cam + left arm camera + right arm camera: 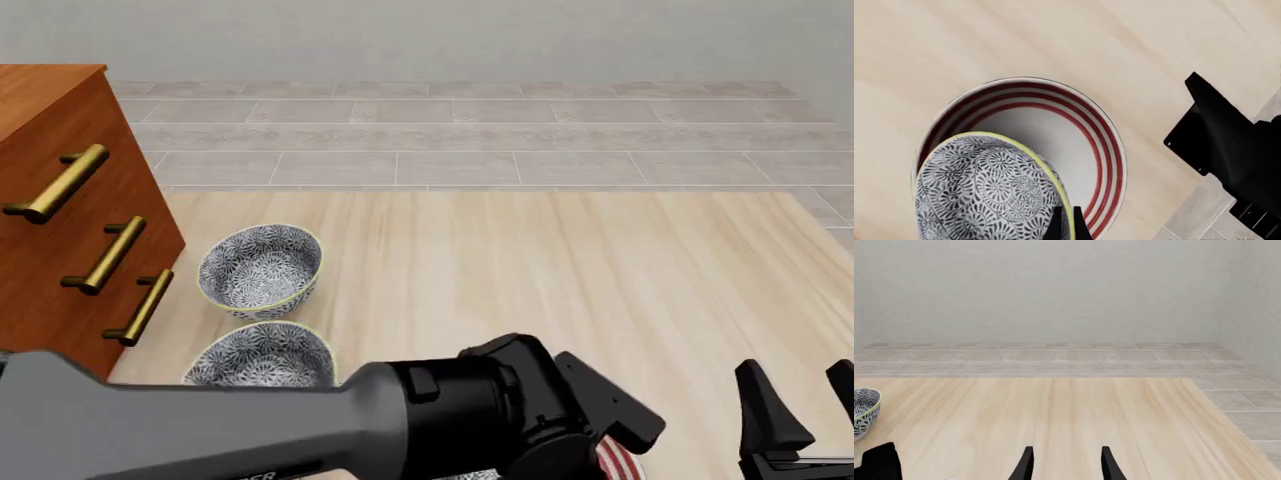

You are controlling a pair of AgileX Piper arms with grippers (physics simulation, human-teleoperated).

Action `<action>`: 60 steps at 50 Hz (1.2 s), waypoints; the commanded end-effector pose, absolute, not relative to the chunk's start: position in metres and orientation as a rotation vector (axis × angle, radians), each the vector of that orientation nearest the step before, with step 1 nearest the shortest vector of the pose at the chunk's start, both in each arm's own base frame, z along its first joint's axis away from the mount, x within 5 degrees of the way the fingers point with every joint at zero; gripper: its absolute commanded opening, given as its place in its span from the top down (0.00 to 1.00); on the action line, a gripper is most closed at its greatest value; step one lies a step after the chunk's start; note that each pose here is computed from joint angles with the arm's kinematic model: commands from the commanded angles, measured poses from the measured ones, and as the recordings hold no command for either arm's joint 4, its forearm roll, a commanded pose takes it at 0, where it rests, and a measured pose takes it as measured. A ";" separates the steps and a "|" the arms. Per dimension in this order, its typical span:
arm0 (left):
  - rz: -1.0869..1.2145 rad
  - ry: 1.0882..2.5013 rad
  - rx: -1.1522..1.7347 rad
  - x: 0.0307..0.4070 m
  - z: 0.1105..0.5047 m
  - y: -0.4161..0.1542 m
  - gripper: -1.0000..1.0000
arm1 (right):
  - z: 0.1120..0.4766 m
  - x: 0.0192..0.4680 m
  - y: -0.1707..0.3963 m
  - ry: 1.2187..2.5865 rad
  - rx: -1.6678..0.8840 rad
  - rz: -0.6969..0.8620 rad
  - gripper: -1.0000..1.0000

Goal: Put the bowl at the front on the plate.

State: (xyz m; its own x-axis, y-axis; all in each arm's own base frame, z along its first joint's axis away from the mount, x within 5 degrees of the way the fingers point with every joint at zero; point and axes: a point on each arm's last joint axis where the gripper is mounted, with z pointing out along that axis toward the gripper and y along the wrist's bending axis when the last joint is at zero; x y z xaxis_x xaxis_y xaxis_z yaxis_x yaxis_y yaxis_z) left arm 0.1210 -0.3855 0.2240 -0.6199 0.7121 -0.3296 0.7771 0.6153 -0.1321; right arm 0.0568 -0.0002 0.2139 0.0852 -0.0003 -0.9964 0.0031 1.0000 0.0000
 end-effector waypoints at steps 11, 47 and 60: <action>-0.368 2.625 1.247 0.105 0.196 -0.395 1.00 | 0.214 0.057 0.000 1.485 0.002 -0.002 0.00; -0.424 2.598 1.189 0.111 0.241 -0.378 0.00 | 0.214 0.057 0.000 1.485 0.002 -0.002 0.00; -0.449 2.567 1.163 0.117 0.265 -0.355 0.00 | 0.214 0.057 0.000 1.485 0.002 -0.002 0.00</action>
State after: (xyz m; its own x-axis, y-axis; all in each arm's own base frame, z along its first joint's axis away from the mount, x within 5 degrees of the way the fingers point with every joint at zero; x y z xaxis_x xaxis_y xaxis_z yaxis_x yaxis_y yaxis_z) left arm 0.1135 -0.3709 0.2509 -0.6339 0.6861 -0.3569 0.7649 0.6244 -0.1582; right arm 0.0568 -0.0002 0.2139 0.0852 -0.0003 -0.9964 0.0031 1.0000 0.0000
